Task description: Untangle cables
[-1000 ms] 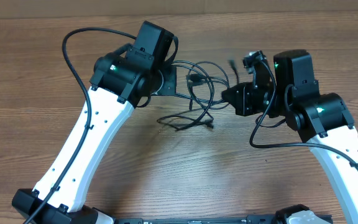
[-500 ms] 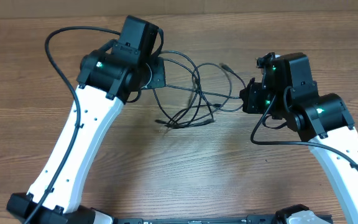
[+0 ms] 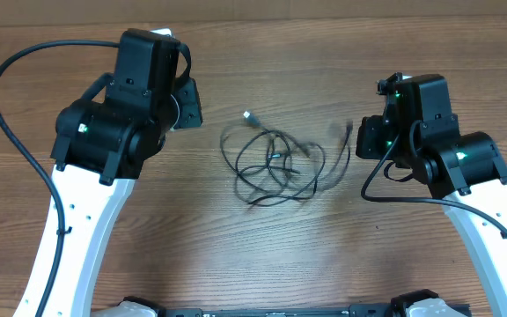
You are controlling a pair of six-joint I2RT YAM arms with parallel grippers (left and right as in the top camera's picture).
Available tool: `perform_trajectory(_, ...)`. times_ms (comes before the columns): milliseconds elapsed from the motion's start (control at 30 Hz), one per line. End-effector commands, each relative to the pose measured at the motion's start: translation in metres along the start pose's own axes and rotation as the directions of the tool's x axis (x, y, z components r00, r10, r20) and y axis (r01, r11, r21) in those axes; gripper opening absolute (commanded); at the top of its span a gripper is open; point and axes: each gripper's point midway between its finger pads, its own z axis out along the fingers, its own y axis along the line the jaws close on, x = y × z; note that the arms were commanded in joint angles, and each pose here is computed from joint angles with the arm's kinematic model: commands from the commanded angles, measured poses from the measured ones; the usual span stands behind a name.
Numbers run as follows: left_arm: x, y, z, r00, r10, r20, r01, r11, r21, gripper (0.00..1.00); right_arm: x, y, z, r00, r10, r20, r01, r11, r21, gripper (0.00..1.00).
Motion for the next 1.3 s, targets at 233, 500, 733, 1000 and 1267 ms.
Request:
perform_trajectory(233, 0.025, -0.024, 0.013, 0.989, 0.044, -0.144, -0.026, 0.992, 0.122, 0.59, -0.01, 0.014, -0.009, 0.996, -0.078, 0.051, 0.082, 0.994, -0.075, 0.2)
perform_trajectory(500, 0.061, -0.045, 0.057, 0.917, 0.24, -0.318, -0.175, 0.96, 0.219, 0.69, 0.019, -0.002, -0.008, 0.997, -0.008, -0.072, 0.008, 1.0, 0.0, 0.5)
perform_trajectory(733, 0.078, -0.015, 0.088, 0.886, 0.157, -0.437, -0.164, 0.986, 0.02, 0.69, 0.042, 0.037, 0.005, 0.975, -0.002, -0.224, -0.043, 0.979, -0.198, 0.59)
perform_trajectory(1000, 0.102, 0.02, 0.066, 0.83, 0.096, -0.549, -0.197, 0.972, -0.127, 0.68, 0.069, 0.036, 0.059, 0.903, 0.075, -0.423, -0.13, 0.986, -0.103, 0.56)
perform_trajectory(1267, 0.124, 0.029, 0.029, 0.787, 0.033, -0.616, -0.165, 0.973, -0.159, 0.68, 0.09, 0.025, 0.104, 0.825, 0.218, -0.521, -0.239, 0.971, 0.028, 0.59)
